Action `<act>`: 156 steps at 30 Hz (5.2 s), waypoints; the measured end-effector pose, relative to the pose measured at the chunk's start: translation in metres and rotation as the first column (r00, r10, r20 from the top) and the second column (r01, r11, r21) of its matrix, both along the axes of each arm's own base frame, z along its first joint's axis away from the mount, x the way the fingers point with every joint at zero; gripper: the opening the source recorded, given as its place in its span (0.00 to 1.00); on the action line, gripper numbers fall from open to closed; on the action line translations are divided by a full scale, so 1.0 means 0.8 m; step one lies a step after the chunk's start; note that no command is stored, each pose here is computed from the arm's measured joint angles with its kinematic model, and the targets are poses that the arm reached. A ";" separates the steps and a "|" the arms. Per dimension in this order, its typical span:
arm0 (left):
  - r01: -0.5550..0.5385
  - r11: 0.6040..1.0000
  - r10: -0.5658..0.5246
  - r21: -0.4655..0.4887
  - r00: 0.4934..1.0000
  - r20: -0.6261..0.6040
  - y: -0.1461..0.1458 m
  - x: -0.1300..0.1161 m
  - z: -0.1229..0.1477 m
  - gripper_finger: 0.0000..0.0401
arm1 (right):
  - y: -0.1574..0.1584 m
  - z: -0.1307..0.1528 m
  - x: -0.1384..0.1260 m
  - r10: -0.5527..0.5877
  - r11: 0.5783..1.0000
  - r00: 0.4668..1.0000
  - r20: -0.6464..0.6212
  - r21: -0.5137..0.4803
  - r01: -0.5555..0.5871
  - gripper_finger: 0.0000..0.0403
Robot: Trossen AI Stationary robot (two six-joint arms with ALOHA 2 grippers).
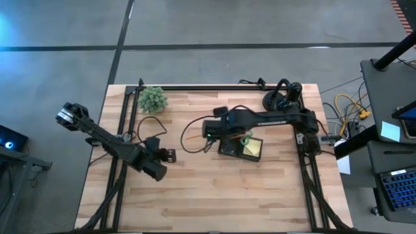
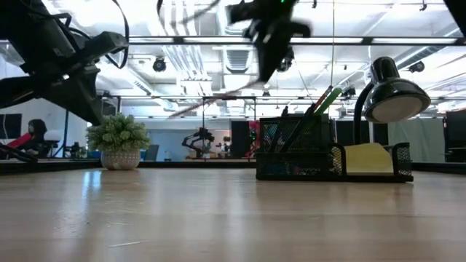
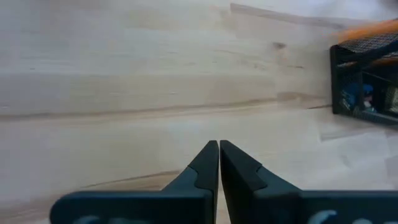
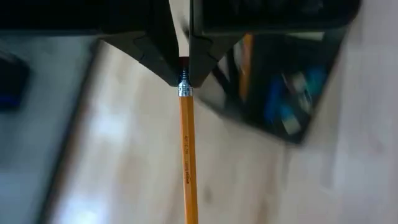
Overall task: Pick and place office supplies into organizer
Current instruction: Put the right orange pencil into the black mesh organizer, then return to Home Position
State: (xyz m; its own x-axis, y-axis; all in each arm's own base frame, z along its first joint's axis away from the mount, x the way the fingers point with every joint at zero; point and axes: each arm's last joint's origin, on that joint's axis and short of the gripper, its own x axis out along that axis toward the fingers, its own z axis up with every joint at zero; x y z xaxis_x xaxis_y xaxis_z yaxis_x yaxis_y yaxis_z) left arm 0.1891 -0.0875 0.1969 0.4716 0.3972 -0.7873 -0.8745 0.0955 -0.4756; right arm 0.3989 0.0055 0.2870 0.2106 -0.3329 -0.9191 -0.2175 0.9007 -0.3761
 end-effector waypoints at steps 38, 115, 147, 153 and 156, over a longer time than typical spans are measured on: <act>0.000 0.999 0.002 0.037 0.997 -0.079 -0.002 0.005 -0.023 0.00 | 0.037 0.003 -0.244 -0.150 0.972 0.973 -0.174 -0.207 0.113 0.03; 0.000 0.999 0.002 0.037 0.997 -0.080 -0.006 0.012 -0.032 0.00 | 0.088 0.028 -0.176 0.291 0.784 0.912 -0.289 -0.474 -0.400 0.33; 0.070 0.623 -0.701 0.779 0.493 0.516 0.056 -0.026 0.201 0.00 | 0.135 0.181 -0.237 -0.433 0.875 0.514 0.741 0.483 0.041 0.42; 0.054 0.615 -0.698 0.786 0.501 0.512 0.062 -0.032 0.203 0.00 | 0.090 0.130 -0.226 -0.296 0.592 0.531 0.794 0.589 -0.550 0.41; 0.056 0.597 -0.699 0.800 0.525 0.485 0.063 -0.028 0.200 0.00 | 0.042 0.122 -0.275 -0.376 0.634 0.521 0.766 0.623 -0.459 0.42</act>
